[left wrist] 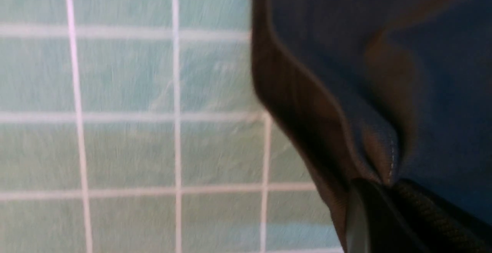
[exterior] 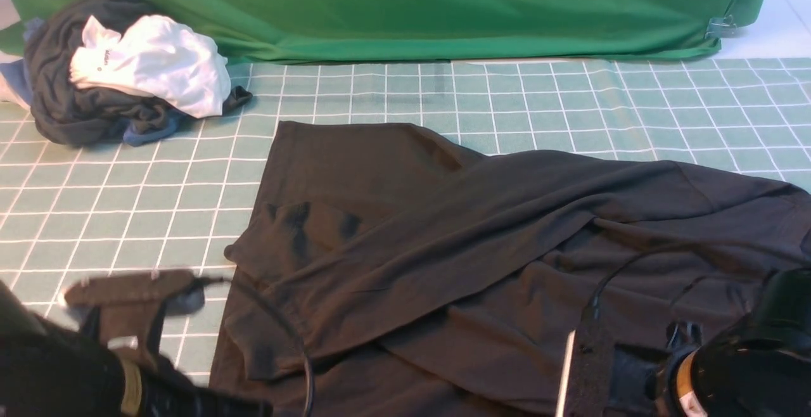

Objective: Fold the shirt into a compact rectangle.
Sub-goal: 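Grasp the near edge of the shirt at its hem and shoulder corners, then fold the black garment in half by bringing its near edge over to the far edge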

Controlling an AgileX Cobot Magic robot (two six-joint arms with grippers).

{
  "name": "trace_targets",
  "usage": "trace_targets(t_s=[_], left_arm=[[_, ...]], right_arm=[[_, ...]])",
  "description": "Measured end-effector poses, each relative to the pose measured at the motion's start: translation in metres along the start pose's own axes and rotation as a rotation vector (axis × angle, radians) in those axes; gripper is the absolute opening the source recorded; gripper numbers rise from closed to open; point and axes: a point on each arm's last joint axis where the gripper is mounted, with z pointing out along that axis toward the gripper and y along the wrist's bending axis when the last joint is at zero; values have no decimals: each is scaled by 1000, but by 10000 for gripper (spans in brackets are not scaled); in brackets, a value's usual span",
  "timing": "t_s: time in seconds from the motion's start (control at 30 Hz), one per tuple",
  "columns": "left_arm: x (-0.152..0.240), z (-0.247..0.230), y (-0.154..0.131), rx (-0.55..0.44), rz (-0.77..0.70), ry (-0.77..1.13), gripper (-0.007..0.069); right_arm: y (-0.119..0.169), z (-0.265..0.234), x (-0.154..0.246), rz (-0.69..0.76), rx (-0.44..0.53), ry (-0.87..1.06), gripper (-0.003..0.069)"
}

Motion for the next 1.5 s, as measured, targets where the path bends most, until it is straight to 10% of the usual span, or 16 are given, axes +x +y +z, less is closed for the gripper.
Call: trace_targets(t_s=[1.1, 1.5], left_arm=[[-238, -4, 10, 55, -154, -264, 13], [-232, 38, -9, -6, 62, 23, 13]], right_arm=[[-165, -41, -42, 201, 274, -128, 41], [-176, -17, -47, 220, 224, -81, 41]])
